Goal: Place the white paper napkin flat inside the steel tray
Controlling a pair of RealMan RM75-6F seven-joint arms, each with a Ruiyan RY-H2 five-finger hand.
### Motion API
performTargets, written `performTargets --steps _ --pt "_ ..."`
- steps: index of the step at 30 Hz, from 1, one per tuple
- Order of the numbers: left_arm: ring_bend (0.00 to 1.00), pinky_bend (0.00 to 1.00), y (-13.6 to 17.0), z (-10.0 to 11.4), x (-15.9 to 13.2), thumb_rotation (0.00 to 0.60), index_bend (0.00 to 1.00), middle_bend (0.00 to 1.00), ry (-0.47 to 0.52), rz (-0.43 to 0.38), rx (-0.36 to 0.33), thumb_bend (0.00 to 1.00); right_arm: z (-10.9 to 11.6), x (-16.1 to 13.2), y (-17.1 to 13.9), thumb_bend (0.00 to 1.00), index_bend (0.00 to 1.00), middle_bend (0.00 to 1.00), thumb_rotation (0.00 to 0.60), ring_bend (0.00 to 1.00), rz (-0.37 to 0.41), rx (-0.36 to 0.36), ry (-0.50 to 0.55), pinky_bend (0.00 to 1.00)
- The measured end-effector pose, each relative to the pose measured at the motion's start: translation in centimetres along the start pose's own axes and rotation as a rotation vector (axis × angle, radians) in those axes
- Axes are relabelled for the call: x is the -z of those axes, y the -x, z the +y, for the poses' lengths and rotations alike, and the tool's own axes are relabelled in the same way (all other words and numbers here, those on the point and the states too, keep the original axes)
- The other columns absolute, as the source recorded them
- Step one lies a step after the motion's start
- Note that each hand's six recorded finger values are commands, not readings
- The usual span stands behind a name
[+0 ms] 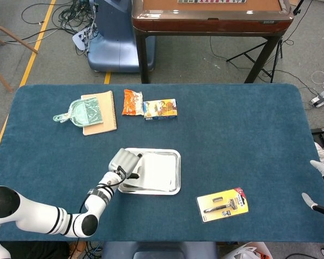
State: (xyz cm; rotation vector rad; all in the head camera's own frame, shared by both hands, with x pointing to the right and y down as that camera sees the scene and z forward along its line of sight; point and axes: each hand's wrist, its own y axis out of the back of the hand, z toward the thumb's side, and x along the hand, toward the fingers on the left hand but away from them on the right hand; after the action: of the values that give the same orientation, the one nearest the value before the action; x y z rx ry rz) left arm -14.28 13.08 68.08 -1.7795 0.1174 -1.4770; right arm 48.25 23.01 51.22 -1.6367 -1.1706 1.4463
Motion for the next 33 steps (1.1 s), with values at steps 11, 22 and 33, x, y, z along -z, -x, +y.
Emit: performTargets --steps 11,22,33 --pt "1.00 1.00 -1.9 -0.7 1.7 0.178 0.15 1.00 -0.008 0.065 -0.004 0.52 0.1 0.1 -0.2 0.24 0.16 0.20 0.600 0.10 -0.008 0.001 -0.002 0.11" --pt "1.00 1.00 -2.4 -1.8 2.3 0.204 0.15 1.00 -0.035 0.096 0.041 0.52 0.0 0.2 -0.2 0.24 0.16 0.20 0.600 0.10 -0.009 0.000 -0.001 0.11" --pt "1.00 1.00 -2.2 -1.9 2.1 0.207 0.16 1.00 -0.043 0.095 0.057 0.52 0.0 0.4 -0.4 0.24 0.16 0.20 0.600 0.10 -0.016 0.000 -0.001 0.11"
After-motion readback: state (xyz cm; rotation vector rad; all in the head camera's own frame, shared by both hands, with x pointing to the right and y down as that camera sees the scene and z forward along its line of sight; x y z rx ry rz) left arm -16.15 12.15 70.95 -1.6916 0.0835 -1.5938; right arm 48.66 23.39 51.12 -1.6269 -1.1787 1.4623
